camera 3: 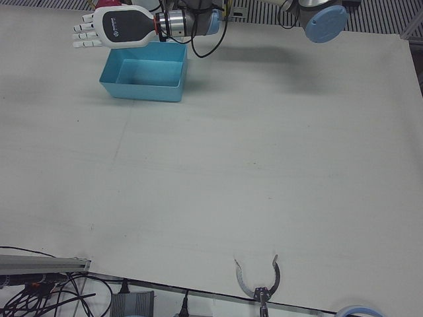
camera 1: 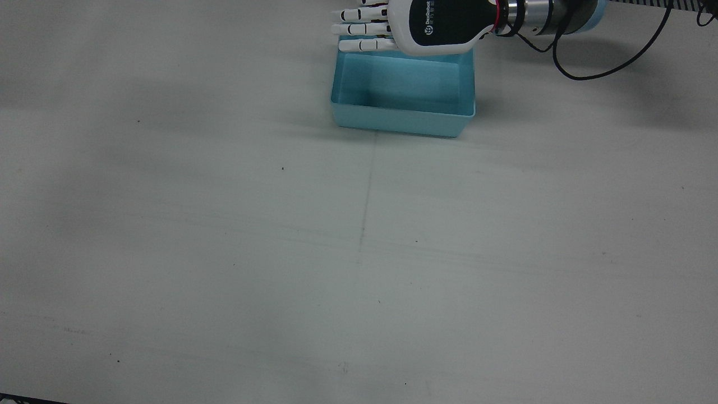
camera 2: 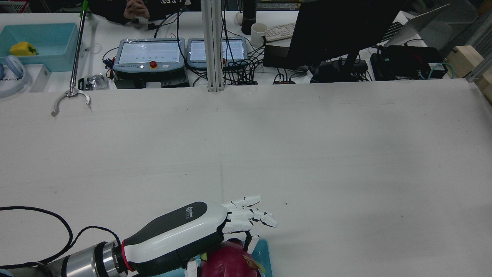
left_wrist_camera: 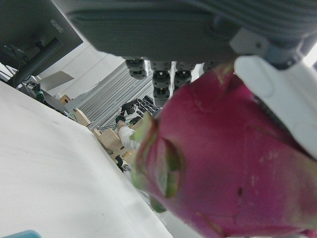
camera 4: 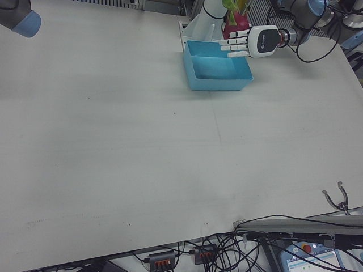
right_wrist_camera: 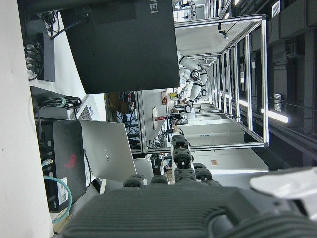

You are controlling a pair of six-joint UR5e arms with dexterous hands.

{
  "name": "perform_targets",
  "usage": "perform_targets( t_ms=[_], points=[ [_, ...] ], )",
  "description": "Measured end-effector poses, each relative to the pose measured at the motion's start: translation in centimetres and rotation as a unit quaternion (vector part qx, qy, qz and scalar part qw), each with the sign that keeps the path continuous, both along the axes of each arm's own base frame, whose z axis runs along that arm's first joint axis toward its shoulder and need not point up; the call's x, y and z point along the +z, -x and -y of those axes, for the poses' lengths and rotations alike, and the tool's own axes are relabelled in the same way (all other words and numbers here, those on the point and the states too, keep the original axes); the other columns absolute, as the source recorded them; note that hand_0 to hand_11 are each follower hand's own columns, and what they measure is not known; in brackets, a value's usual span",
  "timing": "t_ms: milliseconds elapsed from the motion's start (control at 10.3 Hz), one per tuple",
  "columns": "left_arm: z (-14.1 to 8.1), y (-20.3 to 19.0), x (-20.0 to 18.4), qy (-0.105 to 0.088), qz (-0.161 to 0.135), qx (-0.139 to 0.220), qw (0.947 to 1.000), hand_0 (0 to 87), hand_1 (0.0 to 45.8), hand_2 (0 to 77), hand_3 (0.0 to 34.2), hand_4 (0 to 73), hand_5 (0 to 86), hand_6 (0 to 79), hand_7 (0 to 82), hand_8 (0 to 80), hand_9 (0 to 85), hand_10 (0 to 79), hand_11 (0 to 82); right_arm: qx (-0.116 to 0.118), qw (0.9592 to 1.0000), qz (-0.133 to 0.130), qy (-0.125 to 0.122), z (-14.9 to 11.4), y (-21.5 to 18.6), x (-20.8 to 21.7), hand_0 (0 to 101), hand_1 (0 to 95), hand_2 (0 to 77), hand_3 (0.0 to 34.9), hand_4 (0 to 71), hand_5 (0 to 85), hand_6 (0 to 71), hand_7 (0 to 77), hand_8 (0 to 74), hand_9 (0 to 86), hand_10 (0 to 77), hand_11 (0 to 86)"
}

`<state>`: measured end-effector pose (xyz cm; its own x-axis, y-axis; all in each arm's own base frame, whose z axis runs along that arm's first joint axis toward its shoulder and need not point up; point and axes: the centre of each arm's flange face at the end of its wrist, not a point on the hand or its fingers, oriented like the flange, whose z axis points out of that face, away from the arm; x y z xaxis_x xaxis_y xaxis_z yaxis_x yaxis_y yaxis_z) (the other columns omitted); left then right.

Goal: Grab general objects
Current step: 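Lower the dragon fruit into the tray and open the left hand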

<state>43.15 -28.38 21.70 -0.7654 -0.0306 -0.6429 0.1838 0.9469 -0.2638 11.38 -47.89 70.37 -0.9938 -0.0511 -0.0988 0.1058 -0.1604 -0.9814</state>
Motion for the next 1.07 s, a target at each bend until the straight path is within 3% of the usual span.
perform_targets(
  t_ms=[388,485,777,874,971,1068],
  points=[
    [0.1,0.1,0.0,0.01,-0.008,0.021,0.9997,55.3,0.0,28.4,0.0,15.8,61.6,12.5,19.1,18.5,7.1,2.7,3.8,0.0,1.0,0.0,0.0,0.0,0.0,0.0,0,8.2,1.6,0.0,0.0,0.0,0.0,0.0,0.0,0.5,0.0,0.5],
    [0.0,0.1,0.0,0.007,-0.01,0.027,0.9996,52.2,0.0,28.4,0.0,15.3,61.6,8.2,13.6,15.8,4.4,1.6,2.2,0.0,1.0,0.0,0.0,0.0,0.0,0.0,0,8.2,1.6,0.0,0.0,0.0,0.0,0.0,0.0,0.5,0.0,0.5],
    [-0.4,0.4,0.0,-0.005,-0.019,0.039,0.9991,51.6,0.0,28.4,0.0,15.8,61.6,6.5,10.9,13.6,1.6,1.1,1.1,0.0,1.0,0.0,0.0,0.0,0.0,0.0,0,8.2,1.6,0.0,0.0,0.0,0.0,0.0,0.0,0.5,0.0,0.5],
    [-0.6,0.7,0.4,-0.007,-0.022,0.04,0.9989,49.8,0.0,28.4,0.0,15.3,61.1,2.7,9.3,12.5,1.1,0.5,1.1,0.0,1.0,0.0,0.0,0.0,0.0,0.0,0,8.2,1.6,0.0,0.0,0.0,0.0,0.0,0.0,0.5,0.0,0.5],
    [-0.6,0.9,0.7,-0.008,-0.025,0.041,0.9988,37.9,0.0,28.4,0.0,15.3,61.1,0.5,6.5,11.5,0.5,0.5,1.1,0.0,1.0,0.0,0.0,0.0,0.0,0.0,0,8.2,1.6,0.0,0.0,0.0,0.0,0.0,0.0,0.5,0.0,0.5],
    [-0.7,1.1,0.9,-0.009,-0.027,0.041,0.9988,37.4,0.0,26.2,3.4,15.3,61.1,0.5,6.5,11.5,0.5,0.5,1.1,0.0,1.0,0.0,0.0,0.0,0.0,0.0,0,8.2,1.6,0.0,0.0,0.0,0.0,0.0,0.0,0.5,0.0,0.5]
  ],
)
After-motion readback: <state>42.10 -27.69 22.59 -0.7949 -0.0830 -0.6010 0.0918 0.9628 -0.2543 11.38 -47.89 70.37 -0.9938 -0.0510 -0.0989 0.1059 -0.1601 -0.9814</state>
